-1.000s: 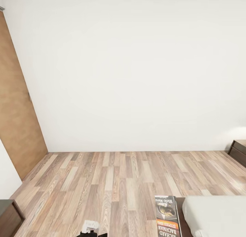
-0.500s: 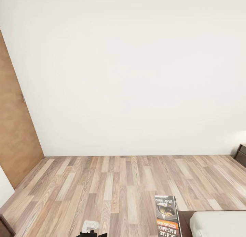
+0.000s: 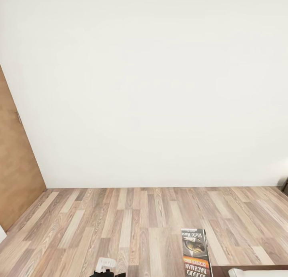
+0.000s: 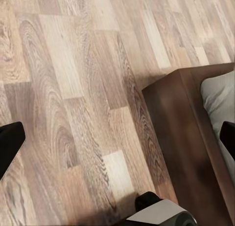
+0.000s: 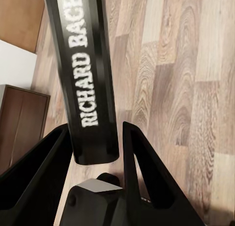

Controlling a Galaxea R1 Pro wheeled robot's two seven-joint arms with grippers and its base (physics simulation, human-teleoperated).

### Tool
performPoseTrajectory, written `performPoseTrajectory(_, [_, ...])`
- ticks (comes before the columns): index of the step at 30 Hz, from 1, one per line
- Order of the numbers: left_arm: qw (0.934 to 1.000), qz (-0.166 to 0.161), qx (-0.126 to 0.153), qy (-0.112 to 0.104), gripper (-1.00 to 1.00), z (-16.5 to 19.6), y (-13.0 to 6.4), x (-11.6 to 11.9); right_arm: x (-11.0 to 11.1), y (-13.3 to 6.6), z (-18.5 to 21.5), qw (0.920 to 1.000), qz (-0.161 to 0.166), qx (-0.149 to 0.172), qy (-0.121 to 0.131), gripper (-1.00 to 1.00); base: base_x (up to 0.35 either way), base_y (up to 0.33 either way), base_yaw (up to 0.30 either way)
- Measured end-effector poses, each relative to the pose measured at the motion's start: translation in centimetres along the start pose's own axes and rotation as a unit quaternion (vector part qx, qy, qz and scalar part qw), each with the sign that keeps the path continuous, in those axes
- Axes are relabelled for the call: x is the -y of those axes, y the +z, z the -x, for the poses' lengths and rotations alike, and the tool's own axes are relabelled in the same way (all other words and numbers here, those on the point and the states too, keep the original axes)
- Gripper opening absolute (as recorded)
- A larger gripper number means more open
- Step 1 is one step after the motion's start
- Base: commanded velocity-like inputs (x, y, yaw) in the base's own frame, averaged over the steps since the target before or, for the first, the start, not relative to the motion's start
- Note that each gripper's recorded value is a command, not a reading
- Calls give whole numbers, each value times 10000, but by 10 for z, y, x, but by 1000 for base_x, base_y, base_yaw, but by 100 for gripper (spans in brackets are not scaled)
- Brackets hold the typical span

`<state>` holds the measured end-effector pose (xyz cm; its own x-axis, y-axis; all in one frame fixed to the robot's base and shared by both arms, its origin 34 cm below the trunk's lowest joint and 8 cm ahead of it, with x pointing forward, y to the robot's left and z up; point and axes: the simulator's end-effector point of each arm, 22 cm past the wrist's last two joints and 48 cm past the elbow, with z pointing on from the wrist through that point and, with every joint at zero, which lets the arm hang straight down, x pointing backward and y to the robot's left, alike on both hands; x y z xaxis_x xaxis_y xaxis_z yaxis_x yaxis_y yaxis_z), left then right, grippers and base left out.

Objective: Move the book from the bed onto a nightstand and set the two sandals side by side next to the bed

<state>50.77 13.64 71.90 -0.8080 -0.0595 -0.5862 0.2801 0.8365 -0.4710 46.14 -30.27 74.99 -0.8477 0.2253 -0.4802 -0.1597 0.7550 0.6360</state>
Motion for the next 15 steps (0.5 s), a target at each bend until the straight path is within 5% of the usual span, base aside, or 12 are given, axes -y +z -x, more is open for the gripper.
performPoseTrajectory(15, [10000,0,-5,-3,100,0,0,0,0,0,0,10000,-1,0,0,-100,332,0,0])
